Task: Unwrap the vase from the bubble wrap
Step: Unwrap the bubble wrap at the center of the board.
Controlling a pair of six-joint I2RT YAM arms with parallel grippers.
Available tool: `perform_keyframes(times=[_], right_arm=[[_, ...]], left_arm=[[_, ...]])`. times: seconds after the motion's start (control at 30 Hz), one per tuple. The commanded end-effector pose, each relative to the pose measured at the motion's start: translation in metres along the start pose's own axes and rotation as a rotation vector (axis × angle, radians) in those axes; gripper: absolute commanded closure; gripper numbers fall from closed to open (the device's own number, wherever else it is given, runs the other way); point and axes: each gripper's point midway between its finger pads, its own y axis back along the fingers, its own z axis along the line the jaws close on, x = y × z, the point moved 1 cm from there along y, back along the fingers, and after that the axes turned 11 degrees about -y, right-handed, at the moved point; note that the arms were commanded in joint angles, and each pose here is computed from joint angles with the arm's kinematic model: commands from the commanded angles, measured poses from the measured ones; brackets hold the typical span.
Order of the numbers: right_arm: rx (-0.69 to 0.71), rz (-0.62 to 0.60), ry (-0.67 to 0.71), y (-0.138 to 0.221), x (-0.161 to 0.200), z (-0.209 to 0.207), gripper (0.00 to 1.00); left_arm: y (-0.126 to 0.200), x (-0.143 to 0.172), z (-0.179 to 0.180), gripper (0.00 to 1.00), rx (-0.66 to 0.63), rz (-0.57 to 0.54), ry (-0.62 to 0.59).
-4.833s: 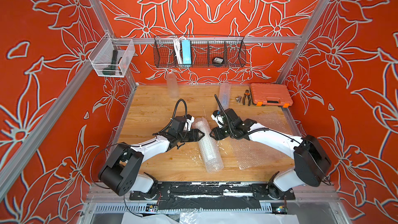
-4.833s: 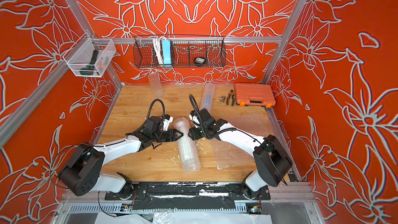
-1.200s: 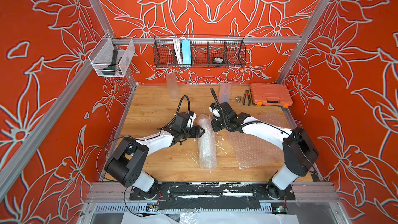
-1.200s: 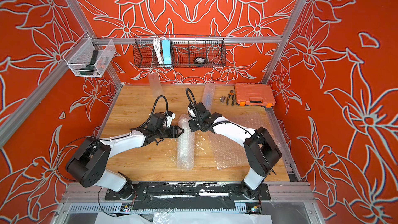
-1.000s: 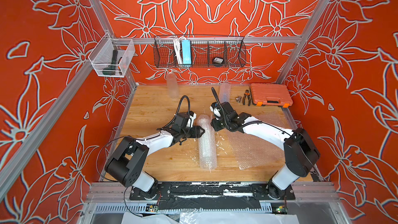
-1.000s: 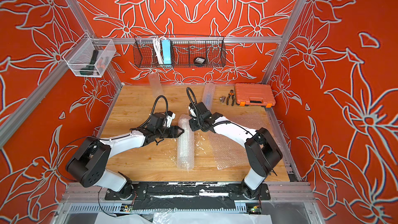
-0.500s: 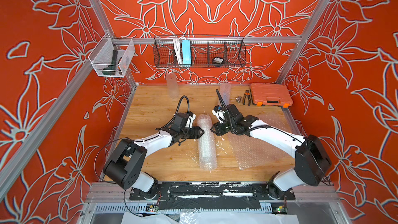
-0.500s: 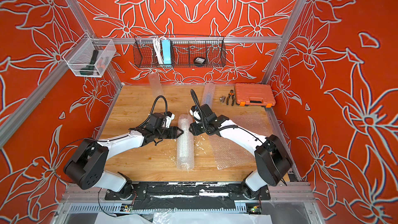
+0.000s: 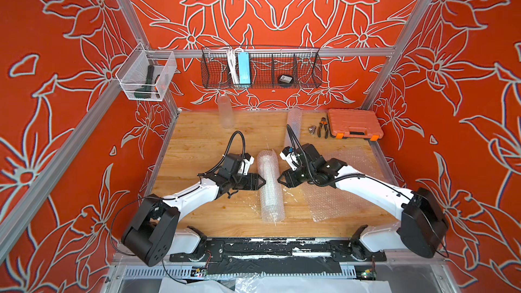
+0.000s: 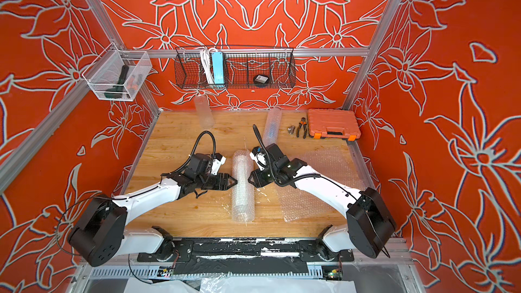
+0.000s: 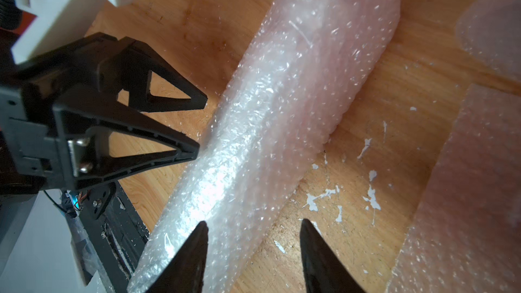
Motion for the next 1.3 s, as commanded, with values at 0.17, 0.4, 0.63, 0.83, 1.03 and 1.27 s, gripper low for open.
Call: perform_keyframes(times=[0.17, 0.4, 0.63, 0.83, 1.03, 1.27], right_arm=[[0.011, -0.001, -0.061, 0.007, 0.018, 0.011, 0.49], [0.078, -0.021, -0.106, 0.013, 0.027, 0.011, 0.51], [0.111, 0.016, -0.11, 0.005, 0.038, 0.02, 0.53], [0.12, 0.02, -0.104, 0.0, 0.04, 0.028, 0.55], [0.132, 0.015, -0.111, -0.005, 0.039, 0.028, 0.55], [0.145, 0.02, -0.117, -0.012, 0.036, 0.027, 0.56]], left_arm=[[0.005, 0.004, -0.022, 0.25, 0.111, -0.015, -0.001], [-0.001, 0.009, -0.017, 0.25, 0.09, -0.004, 0.02], [-0.006, 0.014, -0.022, 0.25, 0.122, 0.022, 0.01], [-0.011, 0.019, -0.022, 0.25, 0.134, 0.05, 0.011], [-0.014, 0.024, -0.021, 0.25, 0.128, 0.066, 0.012], [-0.015, 0.026, -0.018, 0.25, 0.114, 0.076, 0.011]])
